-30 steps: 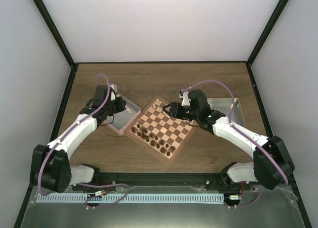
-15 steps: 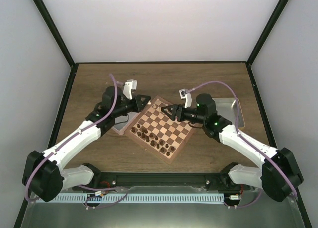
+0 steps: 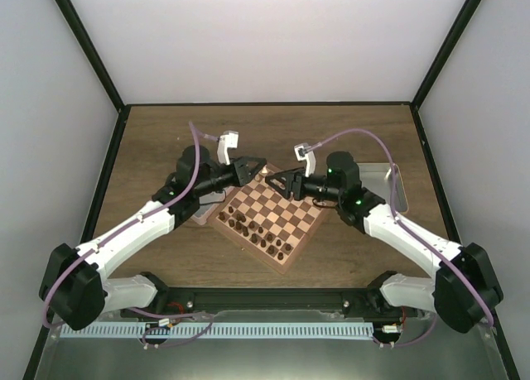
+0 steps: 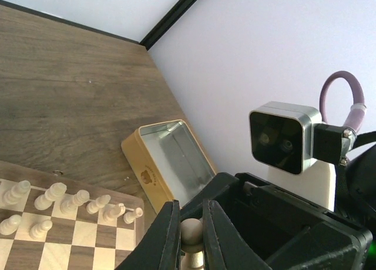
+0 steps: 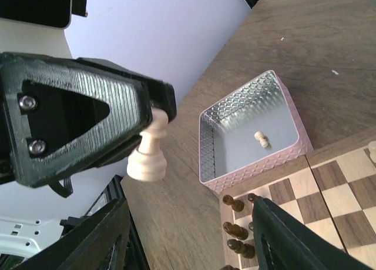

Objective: Set up the chess pieces on the board
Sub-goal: Place the chess piece on the chessboard.

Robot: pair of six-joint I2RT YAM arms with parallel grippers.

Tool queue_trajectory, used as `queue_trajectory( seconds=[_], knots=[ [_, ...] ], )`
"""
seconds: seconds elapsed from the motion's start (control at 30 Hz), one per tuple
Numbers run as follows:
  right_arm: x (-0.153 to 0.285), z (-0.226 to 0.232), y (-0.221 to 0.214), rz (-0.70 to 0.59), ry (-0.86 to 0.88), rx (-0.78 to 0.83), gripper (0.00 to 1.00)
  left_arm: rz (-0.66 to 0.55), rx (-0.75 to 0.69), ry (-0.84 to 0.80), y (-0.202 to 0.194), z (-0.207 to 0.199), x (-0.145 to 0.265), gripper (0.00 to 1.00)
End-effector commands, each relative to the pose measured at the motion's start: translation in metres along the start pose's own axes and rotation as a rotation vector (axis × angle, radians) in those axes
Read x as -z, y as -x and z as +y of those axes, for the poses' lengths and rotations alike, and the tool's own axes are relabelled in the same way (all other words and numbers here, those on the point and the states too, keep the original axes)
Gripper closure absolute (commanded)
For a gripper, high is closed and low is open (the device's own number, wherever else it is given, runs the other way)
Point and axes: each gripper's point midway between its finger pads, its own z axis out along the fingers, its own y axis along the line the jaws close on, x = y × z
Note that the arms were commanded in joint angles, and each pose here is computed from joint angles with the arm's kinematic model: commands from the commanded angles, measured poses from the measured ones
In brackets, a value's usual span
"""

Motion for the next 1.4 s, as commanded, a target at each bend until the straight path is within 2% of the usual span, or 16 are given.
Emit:
queue_trajectory(
  seconds=[0.0,0.27,0.4,0.5,0.57,0.6,0.67,0.8,0.87,1.0,1.2,1.37],
  knots=[
    [-0.003,0.019,0.026,-0.036,0.063,0.044,0.42,-0.029,-0.007,-0.066,0.012,-0.020,-0.001,0.96],
    [-0.012,0.023,0.034,-0.038,0.098,0.039,0.49,-0.025,-0.003,-0.063,0.010,-0.018,-0.002,0.96],
    [-0.015,0.024,0.037,-0.044,0.110,0.041,0.62,-0.018,0.002,-0.061,0.008,-0.017,-0.002,0.96],
    [-0.017,0.021,0.038,-0.053,0.099,0.059,0.80,-0.005,0.014,-0.065,0.005,-0.018,-0.002,0.94],
    [-0.016,0.019,0.037,-0.055,0.089,0.083,0.86,0.010,0.025,-0.063,0.002,-0.017,-0.002,0.90],
    [-0.016,0.018,0.036,-0.055,0.087,0.110,0.87,0.023,0.030,-0.060,0.000,-0.017,-0.001,0.84],
    [-0.014,0.018,0.032,-0.048,0.081,0.185,0.89,0.052,0.038,-0.048,-0.003,-0.017,0.001,0.68],
    [-0.008,0.017,0.023,-0.022,0.058,0.384,0.90,0.170,0.032,-0.028,-0.013,-0.023,0.007,0.49],
    [-0.004,0.019,0.020,-0.012,0.060,0.490,0.90,0.234,0.020,-0.017,-0.014,-0.025,0.010,0.48],
    [0.001,0.025,0.015,0.010,0.081,0.589,0.89,0.300,0.033,-0.056,-0.017,-0.032,0.017,0.48],
    [0.003,0.026,0.012,0.019,0.090,0.620,0.87,0.361,0.033,0.029,-0.020,-0.013,0.012,0.49],
    [0.001,0.025,0.010,0.027,0.092,0.615,0.86,0.421,0.025,-0.007,-0.030,-0.014,0.009,0.58]
  ],
)
